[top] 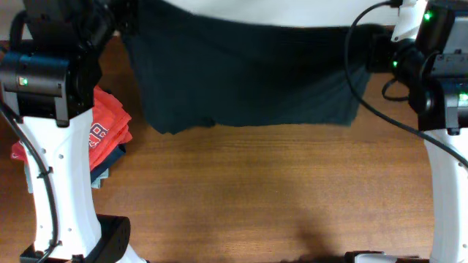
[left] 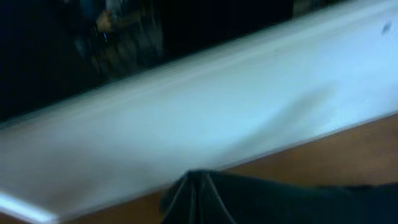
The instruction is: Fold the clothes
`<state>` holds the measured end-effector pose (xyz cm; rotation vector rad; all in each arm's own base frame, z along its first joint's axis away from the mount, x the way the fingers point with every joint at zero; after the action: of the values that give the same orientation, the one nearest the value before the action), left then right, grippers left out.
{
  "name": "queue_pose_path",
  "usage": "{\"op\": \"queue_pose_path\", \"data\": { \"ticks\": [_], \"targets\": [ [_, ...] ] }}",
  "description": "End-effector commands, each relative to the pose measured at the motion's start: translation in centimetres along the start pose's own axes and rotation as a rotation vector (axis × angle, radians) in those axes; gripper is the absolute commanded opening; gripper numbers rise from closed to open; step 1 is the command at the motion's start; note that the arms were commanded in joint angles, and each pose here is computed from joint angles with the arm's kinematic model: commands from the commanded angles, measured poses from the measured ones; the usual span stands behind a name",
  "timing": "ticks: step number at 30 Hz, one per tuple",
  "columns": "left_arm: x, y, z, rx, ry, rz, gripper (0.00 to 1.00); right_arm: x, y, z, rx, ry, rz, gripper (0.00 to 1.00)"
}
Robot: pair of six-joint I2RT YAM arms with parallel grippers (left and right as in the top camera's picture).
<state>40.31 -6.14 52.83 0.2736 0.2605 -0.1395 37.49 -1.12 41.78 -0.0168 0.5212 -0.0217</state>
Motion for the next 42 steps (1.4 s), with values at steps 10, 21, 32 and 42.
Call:
{"op": "queue_pose_path", "data": {
  "ticks": [10, 21, 32, 42],
  "targets": [
    [1.2, -0.7, 2.4, 0.069, -0.132, -0.038, 0.00, -0.2, -1.0, 1.6, 0.004, -0.069, -0.052, 0.04],
    [-6.9, -3.5, 0.3, 0.093, 0.034, -0.048, 0.00, -7.1, -0.8, -0.7, 0.051, -0.013, -0.049, 0.04],
    [-11.1, -3.5, -0.4, 0.022, 0.070, 0.015, 0.00, -11.1, -0.6, -4.8, 0.130, 0.133, -0.053, 0.04],
    [0.9, -4.5, -5.8, 0.019, 0.333, 0.008, 0.00, -5.1, -0.6, -7.0, 0.147, 0.348, -0.065, 0.04]
  ]
}}
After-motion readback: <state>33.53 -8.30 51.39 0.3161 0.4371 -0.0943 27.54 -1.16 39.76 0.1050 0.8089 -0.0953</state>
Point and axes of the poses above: each gripper's point midway between its finger pads, its own x axis out along the fingers, its own y axis along the line the jaws close on, z = x × y, the point moved 5 cm from there along -x, back along the fingers, and after that the axes turned 1 degree about -x, right-handed, at the moved point
